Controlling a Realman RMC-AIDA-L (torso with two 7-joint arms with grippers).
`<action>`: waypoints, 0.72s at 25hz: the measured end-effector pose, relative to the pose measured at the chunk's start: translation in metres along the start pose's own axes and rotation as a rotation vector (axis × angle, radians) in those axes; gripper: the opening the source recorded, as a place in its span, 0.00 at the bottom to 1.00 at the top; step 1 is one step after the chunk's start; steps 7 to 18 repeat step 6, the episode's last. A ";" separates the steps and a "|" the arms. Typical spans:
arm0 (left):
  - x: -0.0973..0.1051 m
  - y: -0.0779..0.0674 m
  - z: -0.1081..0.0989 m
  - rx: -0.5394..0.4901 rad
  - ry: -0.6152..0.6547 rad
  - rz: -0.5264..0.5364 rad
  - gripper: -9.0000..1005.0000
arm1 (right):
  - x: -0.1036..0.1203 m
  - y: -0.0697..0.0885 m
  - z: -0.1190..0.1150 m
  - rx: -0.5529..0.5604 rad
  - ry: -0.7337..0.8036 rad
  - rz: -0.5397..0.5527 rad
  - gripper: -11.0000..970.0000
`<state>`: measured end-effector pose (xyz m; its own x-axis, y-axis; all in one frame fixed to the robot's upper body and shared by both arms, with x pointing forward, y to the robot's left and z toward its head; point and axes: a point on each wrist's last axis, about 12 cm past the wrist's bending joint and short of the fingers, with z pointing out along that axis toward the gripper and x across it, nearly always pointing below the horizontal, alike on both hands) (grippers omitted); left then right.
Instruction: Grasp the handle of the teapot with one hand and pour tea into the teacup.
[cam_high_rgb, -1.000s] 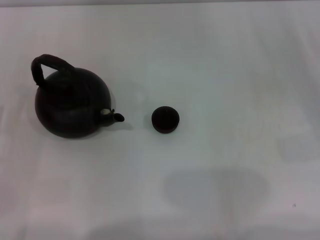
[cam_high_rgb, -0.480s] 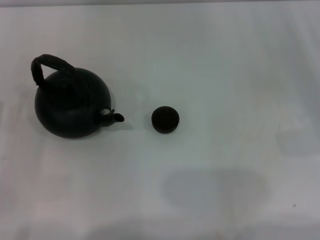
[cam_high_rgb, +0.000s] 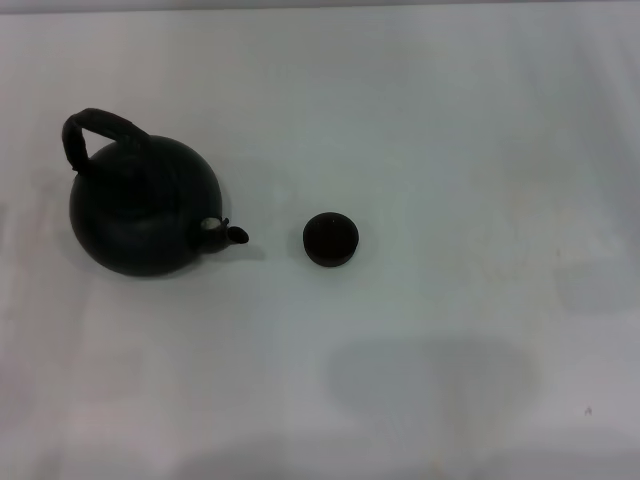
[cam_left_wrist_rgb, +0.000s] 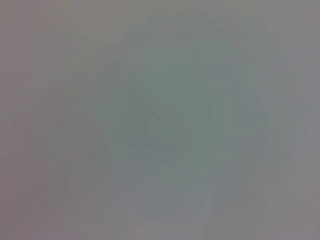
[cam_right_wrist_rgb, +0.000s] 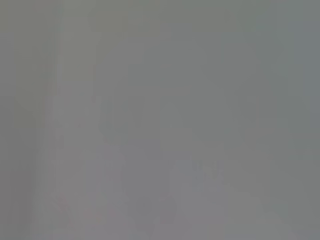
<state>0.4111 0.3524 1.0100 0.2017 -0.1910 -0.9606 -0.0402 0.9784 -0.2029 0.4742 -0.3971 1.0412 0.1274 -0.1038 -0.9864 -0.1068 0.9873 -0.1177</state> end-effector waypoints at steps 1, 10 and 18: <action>0.000 0.001 0.001 -0.009 -0.003 0.001 0.70 | 0.001 0.000 -0.001 0.004 0.001 -0.002 0.87; -0.001 0.001 0.005 -0.016 -0.012 -0.002 0.70 | 0.000 0.001 0.001 0.005 -0.002 -0.009 0.87; -0.001 0.001 0.005 -0.016 -0.012 -0.002 0.70 | 0.000 0.001 0.001 0.005 -0.002 -0.009 0.87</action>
